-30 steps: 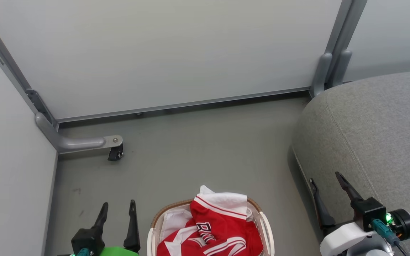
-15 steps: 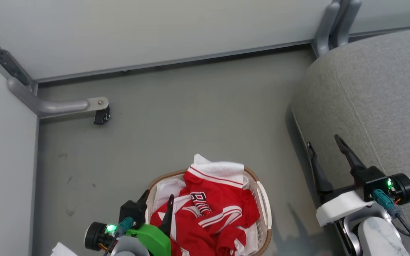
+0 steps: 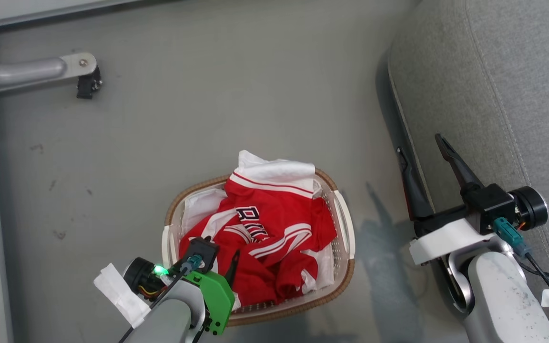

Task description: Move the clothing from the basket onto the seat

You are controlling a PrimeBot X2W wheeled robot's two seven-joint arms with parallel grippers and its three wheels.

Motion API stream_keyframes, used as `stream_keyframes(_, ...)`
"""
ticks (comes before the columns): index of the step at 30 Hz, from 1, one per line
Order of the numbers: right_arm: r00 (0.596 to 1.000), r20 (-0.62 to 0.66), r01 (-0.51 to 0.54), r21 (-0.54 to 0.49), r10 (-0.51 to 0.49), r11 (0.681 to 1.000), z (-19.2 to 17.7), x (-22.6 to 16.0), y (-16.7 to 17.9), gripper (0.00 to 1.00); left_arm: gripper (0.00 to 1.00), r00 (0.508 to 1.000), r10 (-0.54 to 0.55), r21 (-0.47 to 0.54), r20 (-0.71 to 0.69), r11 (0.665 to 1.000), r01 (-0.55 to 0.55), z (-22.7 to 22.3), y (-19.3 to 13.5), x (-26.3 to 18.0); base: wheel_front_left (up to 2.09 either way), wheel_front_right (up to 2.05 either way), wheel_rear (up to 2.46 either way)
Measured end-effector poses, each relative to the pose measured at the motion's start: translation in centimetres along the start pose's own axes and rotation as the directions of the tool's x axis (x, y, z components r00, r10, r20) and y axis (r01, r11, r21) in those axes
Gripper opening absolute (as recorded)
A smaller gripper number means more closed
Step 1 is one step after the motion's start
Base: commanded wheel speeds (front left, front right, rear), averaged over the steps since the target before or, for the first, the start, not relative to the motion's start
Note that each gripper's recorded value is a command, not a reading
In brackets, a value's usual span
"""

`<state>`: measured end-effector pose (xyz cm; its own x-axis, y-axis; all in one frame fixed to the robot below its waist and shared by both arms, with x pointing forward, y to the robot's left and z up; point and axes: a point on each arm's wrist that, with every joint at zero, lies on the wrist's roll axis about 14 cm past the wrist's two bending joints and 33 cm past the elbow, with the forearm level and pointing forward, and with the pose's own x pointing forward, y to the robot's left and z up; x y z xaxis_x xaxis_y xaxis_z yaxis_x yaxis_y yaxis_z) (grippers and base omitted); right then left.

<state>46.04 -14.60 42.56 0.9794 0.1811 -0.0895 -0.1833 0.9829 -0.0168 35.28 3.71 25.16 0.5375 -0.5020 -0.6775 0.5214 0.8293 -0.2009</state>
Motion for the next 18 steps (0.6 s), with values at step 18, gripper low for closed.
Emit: stream_keyframes(18, 0.989, -0.142, 0.044, 0.045, -0.037, 0.998, -6.7, 1.2, -1.8, 1.00, 1.00, 0.931, -0.147, 0.019, -0.334, 0.987, 0.162, -9.0, -1.8, 4.1, 0.00, 0.00, 0.00)
